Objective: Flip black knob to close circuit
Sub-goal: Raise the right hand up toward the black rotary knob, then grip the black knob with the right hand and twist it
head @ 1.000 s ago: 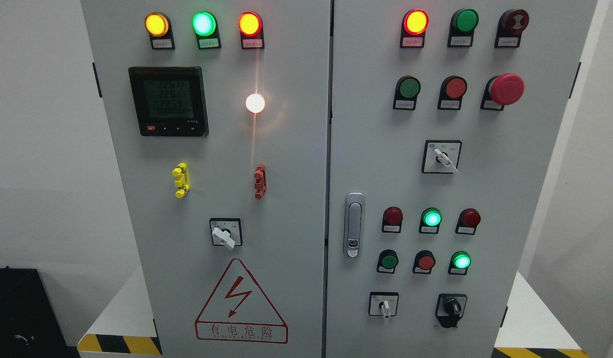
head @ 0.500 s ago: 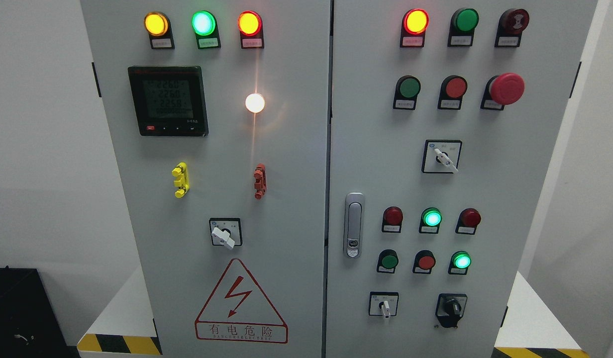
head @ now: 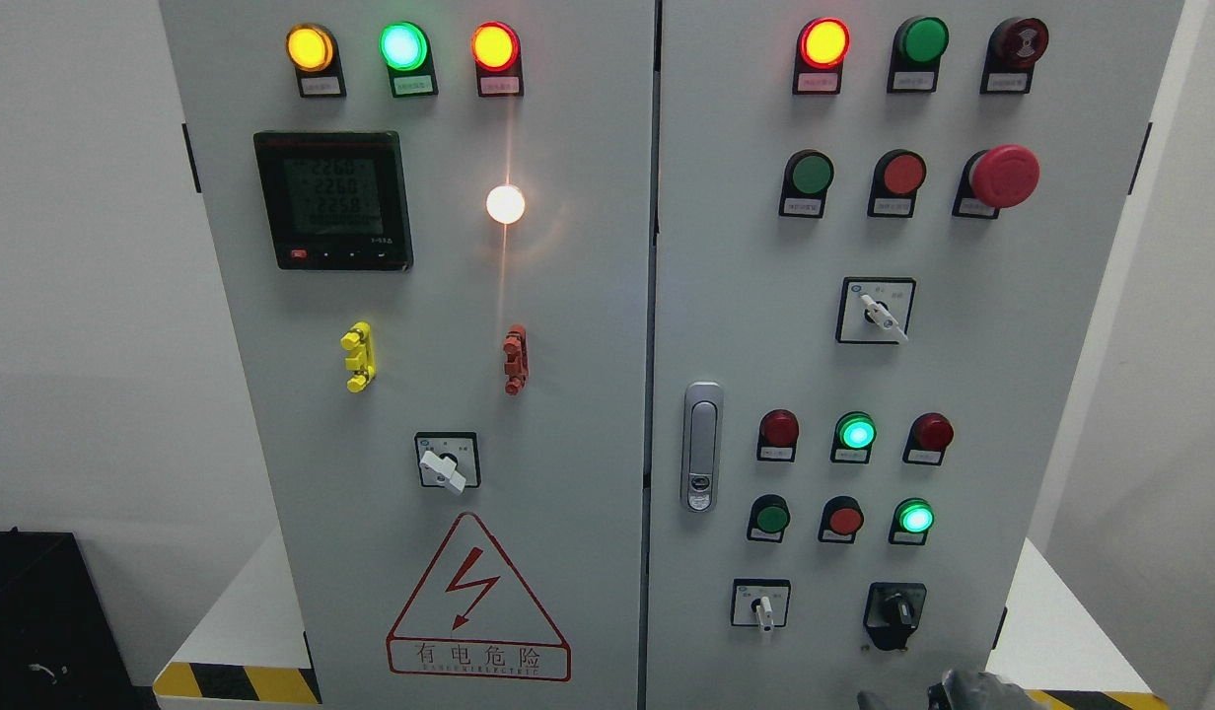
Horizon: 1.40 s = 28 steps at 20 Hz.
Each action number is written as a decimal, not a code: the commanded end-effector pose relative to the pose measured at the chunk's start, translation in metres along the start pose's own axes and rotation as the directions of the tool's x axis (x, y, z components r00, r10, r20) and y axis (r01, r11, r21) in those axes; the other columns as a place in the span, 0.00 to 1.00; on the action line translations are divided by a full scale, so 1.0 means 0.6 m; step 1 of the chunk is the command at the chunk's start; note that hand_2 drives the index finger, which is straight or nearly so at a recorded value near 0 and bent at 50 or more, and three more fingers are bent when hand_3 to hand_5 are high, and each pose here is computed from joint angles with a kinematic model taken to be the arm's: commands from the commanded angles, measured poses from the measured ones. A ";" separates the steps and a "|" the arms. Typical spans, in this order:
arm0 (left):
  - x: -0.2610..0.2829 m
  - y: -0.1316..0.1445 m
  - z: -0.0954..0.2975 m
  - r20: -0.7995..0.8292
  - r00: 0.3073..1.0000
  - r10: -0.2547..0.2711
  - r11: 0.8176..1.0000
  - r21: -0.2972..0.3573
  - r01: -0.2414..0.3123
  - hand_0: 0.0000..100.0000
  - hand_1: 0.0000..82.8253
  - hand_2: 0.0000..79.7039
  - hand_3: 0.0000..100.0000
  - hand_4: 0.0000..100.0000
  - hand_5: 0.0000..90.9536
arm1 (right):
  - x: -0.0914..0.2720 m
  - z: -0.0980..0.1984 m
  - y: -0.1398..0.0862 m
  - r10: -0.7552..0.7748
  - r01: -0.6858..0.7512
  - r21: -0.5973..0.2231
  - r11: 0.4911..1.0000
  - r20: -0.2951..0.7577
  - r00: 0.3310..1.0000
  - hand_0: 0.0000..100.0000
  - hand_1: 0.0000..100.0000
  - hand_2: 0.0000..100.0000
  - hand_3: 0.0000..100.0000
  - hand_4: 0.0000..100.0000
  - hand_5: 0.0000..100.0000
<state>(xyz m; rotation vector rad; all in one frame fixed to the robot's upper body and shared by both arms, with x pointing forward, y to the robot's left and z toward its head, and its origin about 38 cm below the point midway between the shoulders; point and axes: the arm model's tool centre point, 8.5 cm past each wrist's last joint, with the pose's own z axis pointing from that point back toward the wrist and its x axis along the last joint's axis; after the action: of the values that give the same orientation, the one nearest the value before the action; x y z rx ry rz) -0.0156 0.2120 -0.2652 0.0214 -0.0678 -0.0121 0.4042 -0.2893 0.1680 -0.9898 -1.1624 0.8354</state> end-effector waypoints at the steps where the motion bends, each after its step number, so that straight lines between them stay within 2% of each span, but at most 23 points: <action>1: 0.000 0.000 0.000 0.000 1.000 0.000 1.000 0.001 0.000 0.12 0.67 0.00 0.00 0.00 0.00 | 0.015 -0.008 -0.037 0.014 -0.014 -0.055 0.998 0.001 1.000 0.00 0.00 0.91 1.00 0.92 0.92; 17: 0.000 0.000 0.000 0.000 1.000 0.000 1.000 0.001 0.000 0.12 0.67 0.00 0.00 0.00 0.00 | 0.006 -0.036 -0.019 0.031 -0.032 -0.020 0.999 -0.054 0.998 0.00 0.00 0.90 1.00 0.92 0.92; 28: 0.000 0.000 0.000 0.000 1.000 0.000 1.000 0.001 0.000 0.12 0.67 0.00 0.00 0.00 0.00 | -0.008 -0.042 -0.035 0.012 -0.015 -0.041 0.999 -0.083 0.996 0.00 0.00 0.90 1.00 0.92 0.92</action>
<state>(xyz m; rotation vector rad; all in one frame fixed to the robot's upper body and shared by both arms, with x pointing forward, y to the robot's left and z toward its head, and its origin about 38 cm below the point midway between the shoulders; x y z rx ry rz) -0.0156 0.2120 -0.2652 0.0214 -0.0678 -0.0121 0.4271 -0.2975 0.1865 -1.0604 -1.1273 0.7933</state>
